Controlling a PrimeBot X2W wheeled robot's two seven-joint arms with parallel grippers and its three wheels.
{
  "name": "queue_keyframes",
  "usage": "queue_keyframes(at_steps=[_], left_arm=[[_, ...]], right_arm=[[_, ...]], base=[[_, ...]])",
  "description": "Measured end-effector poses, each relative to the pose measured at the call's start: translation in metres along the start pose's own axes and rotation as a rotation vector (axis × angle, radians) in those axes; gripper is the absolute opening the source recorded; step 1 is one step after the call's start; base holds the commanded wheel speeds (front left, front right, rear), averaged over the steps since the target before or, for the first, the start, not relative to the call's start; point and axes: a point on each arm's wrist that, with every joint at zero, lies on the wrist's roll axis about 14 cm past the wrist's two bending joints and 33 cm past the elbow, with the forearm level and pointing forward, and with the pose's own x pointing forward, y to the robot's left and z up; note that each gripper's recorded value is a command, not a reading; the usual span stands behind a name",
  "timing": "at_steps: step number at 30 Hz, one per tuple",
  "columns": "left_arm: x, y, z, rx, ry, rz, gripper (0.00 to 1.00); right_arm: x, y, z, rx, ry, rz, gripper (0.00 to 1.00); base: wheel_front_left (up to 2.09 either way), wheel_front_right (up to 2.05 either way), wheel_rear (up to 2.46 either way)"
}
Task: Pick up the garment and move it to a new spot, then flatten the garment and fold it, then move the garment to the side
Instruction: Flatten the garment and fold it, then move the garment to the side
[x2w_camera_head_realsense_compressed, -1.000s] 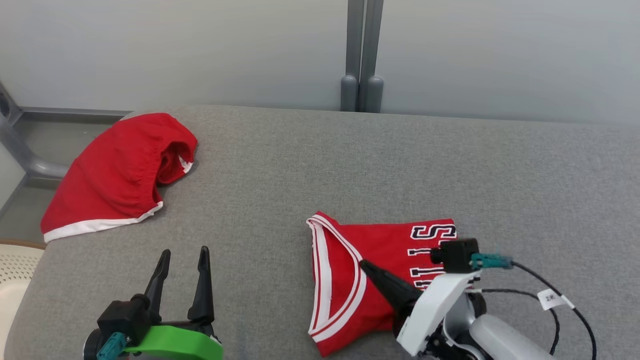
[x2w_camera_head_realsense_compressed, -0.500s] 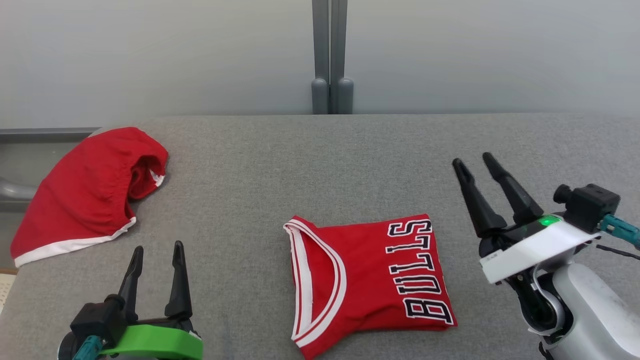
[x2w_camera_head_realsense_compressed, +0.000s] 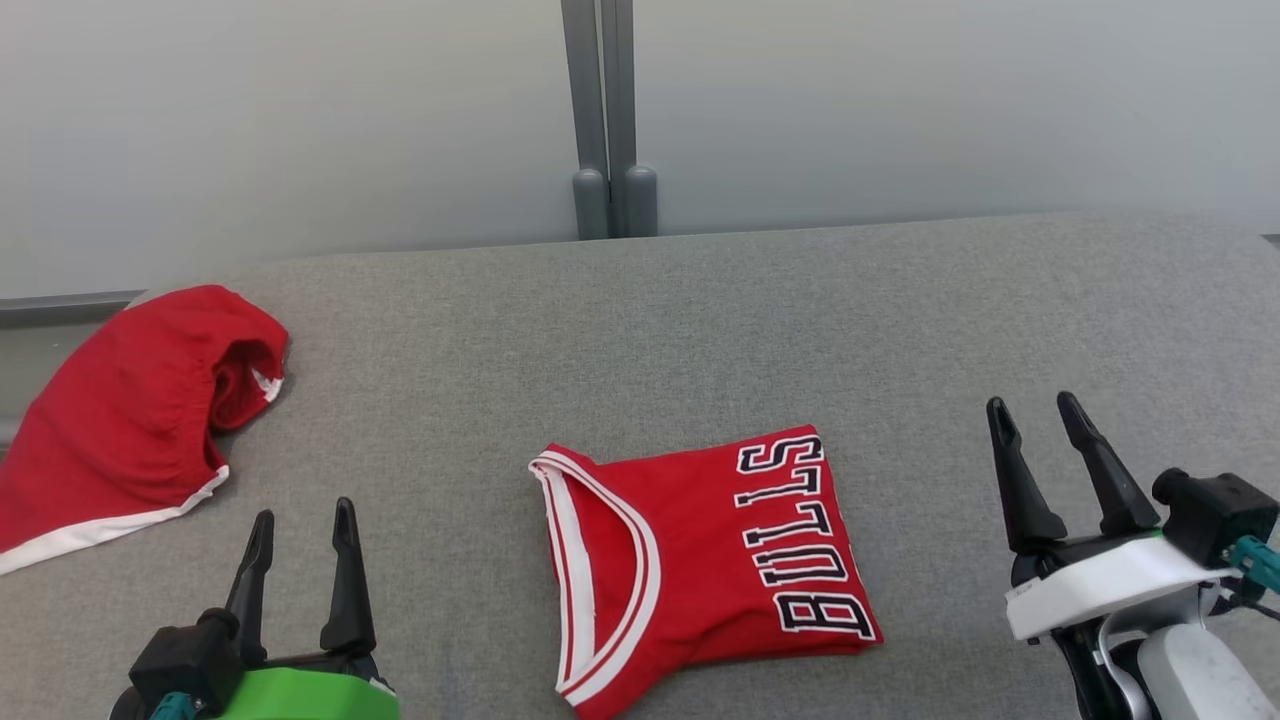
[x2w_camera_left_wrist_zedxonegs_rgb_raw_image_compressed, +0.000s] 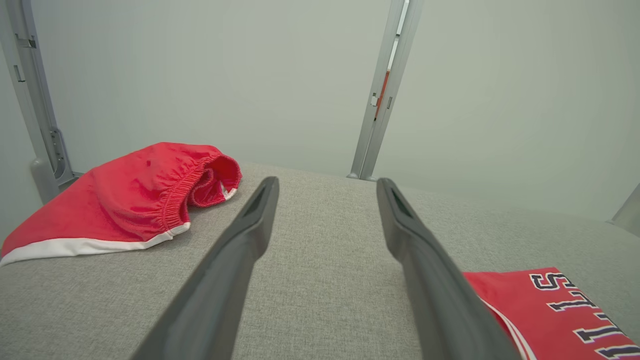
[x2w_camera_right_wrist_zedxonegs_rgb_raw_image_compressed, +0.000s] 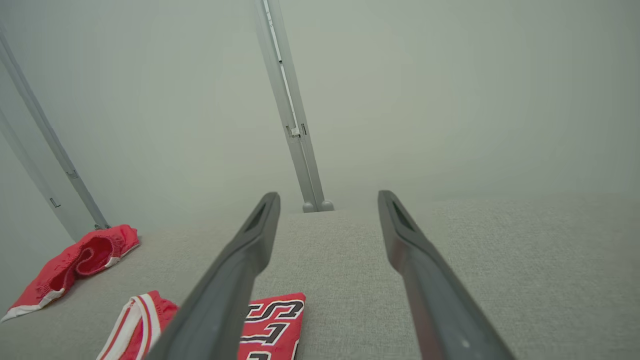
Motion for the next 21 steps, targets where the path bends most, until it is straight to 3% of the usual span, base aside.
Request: queue_keyframes(at_steps=[21], left_arm=[[-0.002,-0.001,-0.001,0.013,0.003,-0.004,1.00]], right_arm=[[-0.012,-0.004,-0.035,-0.007,0.104,-0.032,1.00]], base=[[0.00,0.00,0.00]])
